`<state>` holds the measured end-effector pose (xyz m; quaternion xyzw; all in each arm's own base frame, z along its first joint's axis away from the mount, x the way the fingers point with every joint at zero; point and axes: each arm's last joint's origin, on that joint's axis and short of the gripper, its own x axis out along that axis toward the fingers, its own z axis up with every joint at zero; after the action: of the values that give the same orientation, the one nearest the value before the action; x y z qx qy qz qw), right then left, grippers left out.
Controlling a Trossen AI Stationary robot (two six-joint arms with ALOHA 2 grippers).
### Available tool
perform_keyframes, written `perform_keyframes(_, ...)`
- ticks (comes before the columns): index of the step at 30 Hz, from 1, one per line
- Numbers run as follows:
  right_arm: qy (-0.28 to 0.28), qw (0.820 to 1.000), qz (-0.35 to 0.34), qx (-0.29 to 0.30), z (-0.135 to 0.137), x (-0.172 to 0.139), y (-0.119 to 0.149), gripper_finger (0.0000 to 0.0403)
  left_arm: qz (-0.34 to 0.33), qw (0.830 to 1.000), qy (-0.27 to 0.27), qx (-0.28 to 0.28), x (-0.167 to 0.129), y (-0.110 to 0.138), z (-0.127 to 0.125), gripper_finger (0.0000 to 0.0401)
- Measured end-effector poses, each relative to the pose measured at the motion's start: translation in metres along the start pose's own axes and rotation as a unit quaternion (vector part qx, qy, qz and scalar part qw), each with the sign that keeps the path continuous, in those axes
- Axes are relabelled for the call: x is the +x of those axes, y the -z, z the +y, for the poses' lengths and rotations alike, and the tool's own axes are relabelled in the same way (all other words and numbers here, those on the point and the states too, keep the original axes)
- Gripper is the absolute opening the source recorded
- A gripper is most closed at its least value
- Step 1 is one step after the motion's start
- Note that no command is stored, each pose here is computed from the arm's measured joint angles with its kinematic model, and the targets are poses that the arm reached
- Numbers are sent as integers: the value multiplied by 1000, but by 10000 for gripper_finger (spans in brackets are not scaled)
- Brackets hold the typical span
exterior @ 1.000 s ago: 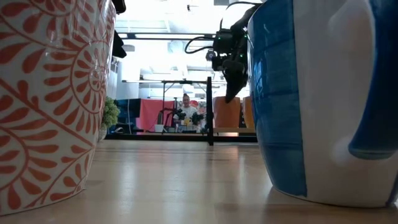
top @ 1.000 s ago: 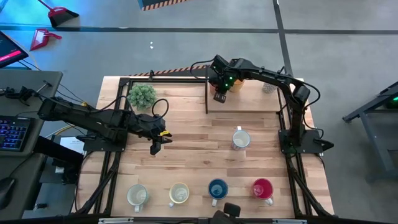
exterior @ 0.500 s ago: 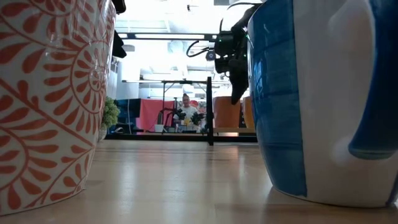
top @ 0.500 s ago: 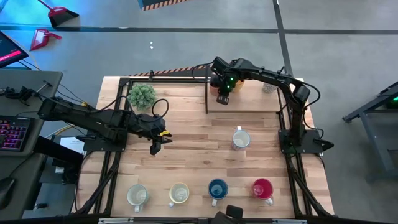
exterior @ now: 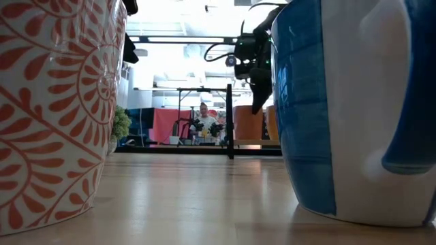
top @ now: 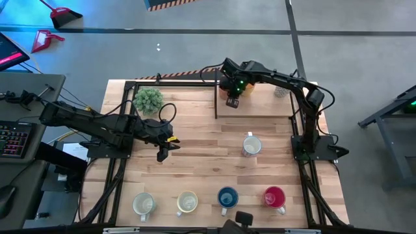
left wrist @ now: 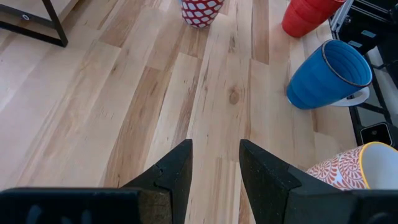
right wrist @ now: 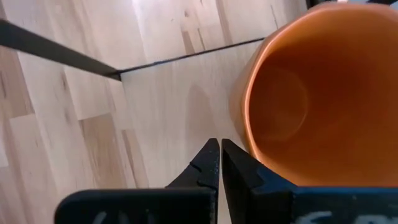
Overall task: Place coffee mugs
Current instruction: Put the orange mug on the shelf, then adjust the yellow mug
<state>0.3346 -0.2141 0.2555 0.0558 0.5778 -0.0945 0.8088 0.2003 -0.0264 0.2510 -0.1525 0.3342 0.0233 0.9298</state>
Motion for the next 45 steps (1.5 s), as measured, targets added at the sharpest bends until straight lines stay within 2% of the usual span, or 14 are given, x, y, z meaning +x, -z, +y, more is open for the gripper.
perform_keyframes(13, 14, 1000, -9, -1, -3, 6, -4, 0, 0, 1000, 0, 0, 0, 0, 0, 119)
perform_keyframes(20, 1, 1000, 21, 3, -4, 33, -4, 0, 2, 1000, 4, -1, 0, 0, 0, 119)
perform_keyframes(30, -33, 999, 20, 15, 2, 27, -2, 0, 2, 1000, 5, 0, 0, 0, 0, 119)
perform_keyframes(35, -17, 999, 40, 19, 10, 8, 3, 0, 3, 1000, 5, -1, 0, 0, 0, 119)
perform_keyframes(39, -10, 999, 44, 22, 14, -20, 11, 0, 3, 1000, 5, -8, 0, 0, 0, 119)
perform_keyframes(45, 57, 997, 21, 46, 10, -70, 27, 0, 2, 1000, 5, -9, 0, 0, 0, 119)
